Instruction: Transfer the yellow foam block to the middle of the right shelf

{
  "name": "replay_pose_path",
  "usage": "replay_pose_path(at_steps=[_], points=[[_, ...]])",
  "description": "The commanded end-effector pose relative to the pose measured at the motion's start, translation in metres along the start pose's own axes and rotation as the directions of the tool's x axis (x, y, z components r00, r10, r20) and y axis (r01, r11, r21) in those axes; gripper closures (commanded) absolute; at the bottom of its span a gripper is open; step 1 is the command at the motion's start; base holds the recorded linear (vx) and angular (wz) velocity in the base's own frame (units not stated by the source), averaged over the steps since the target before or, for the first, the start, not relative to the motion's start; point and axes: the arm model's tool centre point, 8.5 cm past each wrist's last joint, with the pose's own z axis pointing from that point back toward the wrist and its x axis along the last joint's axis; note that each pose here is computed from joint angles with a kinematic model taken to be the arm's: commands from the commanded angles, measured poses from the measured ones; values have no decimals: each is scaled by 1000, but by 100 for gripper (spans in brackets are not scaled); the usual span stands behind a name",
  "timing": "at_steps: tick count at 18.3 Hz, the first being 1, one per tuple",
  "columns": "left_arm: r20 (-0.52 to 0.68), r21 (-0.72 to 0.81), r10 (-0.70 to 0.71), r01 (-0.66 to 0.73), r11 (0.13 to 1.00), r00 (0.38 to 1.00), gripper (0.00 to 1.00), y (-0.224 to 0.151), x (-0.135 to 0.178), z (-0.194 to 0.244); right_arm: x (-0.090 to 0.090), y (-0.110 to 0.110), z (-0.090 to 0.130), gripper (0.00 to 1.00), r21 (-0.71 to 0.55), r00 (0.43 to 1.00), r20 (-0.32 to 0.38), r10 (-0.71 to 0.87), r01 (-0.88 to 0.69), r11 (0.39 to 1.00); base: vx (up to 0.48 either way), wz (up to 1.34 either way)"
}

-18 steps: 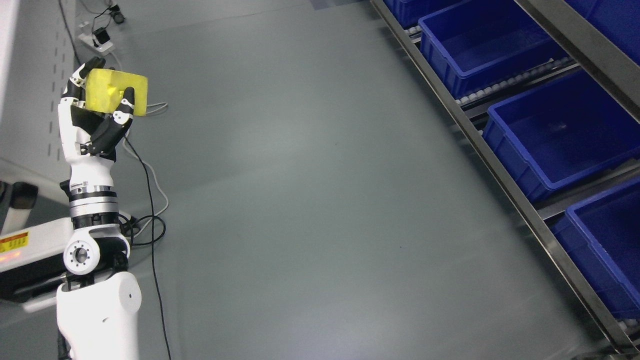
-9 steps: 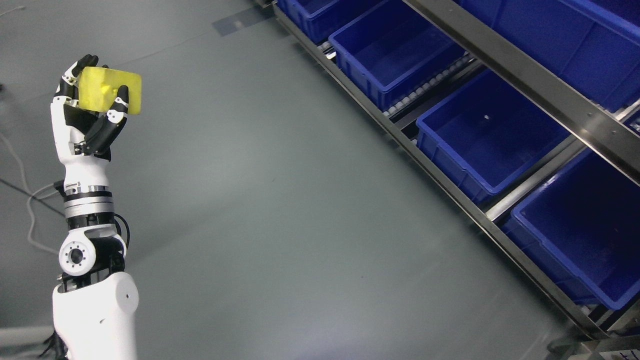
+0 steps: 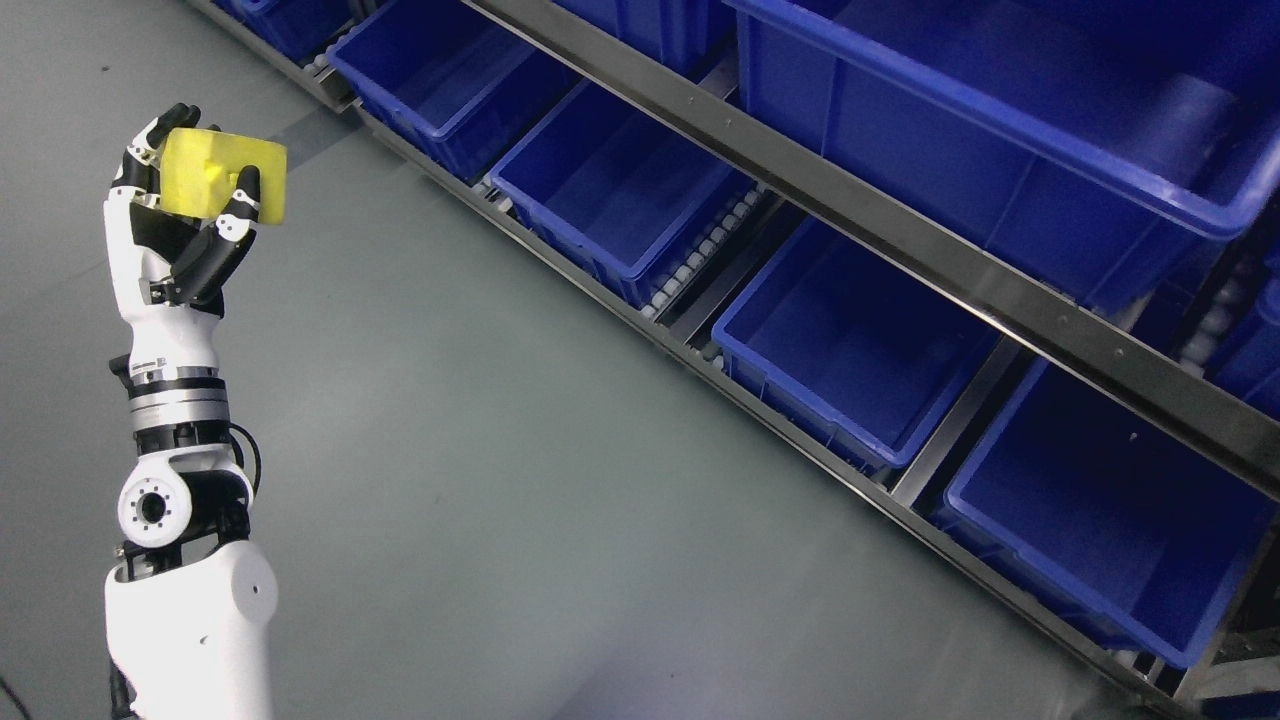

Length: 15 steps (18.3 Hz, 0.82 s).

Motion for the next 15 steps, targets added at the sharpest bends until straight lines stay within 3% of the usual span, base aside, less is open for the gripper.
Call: replay_pose_path(at_steps=[1,6,10,13,15], points=[[-7,-27,-11,10,1000,1000,50,-4,1,-2,6,-11,-1,0,-16,1000,17,5,-4,1000,502,-317],[39,-150,-2,7,989,999,50,-33,5,8,6,-11,-1,0,-16,1000,17,5,-4,1000,429,-279],[158,-285,40,7,958,987,50,-74,31,8,6,-11,-1,0,-16,1000,17,5,-4,1000,314,-167],[227,-324,73,5,946,971,50,-95,63,-34,6,-11,-1,0,-16,1000,17,5,-4,1000,218,-152],[170,-343,78,-16,939,982,50,-110,83,-75,6,-11,-1,0,-16,1000,17,5,-4,1000,166,-126]])
